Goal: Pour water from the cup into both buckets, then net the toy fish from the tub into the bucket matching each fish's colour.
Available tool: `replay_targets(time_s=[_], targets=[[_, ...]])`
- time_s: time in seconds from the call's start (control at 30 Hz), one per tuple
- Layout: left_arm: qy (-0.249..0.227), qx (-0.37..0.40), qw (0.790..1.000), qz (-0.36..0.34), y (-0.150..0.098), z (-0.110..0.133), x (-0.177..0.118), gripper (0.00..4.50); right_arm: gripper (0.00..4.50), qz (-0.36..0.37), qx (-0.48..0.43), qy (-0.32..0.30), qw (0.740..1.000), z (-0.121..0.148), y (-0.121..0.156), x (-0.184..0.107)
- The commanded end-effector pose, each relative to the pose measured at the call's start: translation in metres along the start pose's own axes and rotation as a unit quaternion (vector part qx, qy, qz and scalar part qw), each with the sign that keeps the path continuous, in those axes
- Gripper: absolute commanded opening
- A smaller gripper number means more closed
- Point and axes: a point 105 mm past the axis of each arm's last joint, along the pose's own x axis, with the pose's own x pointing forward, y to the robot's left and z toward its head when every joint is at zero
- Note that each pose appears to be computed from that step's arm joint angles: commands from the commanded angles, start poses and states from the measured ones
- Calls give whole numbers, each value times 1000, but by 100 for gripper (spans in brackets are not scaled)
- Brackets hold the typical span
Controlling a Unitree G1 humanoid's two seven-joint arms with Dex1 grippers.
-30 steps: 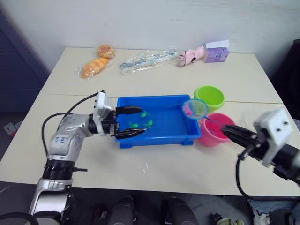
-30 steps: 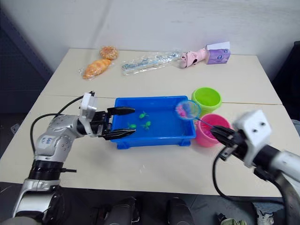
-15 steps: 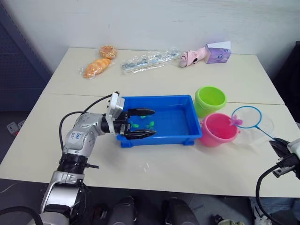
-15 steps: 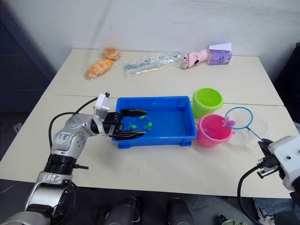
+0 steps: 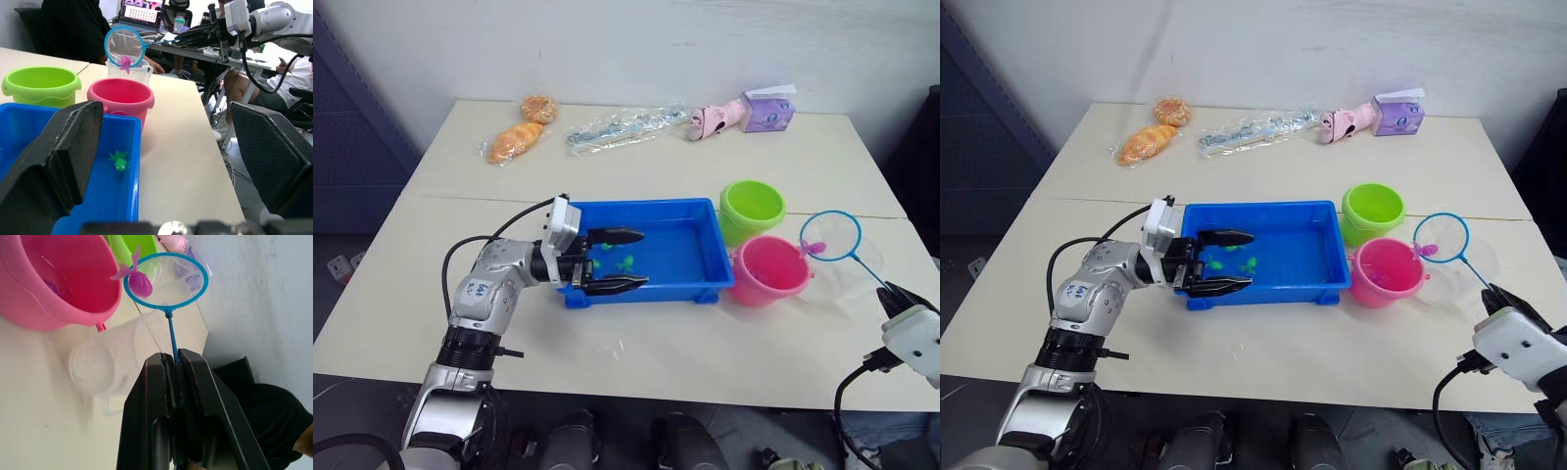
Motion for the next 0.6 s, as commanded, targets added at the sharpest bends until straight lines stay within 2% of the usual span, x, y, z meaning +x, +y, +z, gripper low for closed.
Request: replay_targets(time_s=[0.03, 0.17, 0.37, 0.6], targets=[[-7, 15, 1000, -7, -5, 7, 4, 443, 0, -33, -38, -12, 999, 4, -7, 2], [-5, 23, 1000, 16, 3, 8, -1, 443, 0, -18, -111, -24, 993, 10, 0, 8], [-5, 23, 1000, 13, 4, 8, 1, 443, 0, -20, -214, -50, 975, 17, 4, 17], [-8, 26, 1000, 12, 6, 9, 3, 443, 0, -8, -249, -45, 967, 6, 16, 19]])
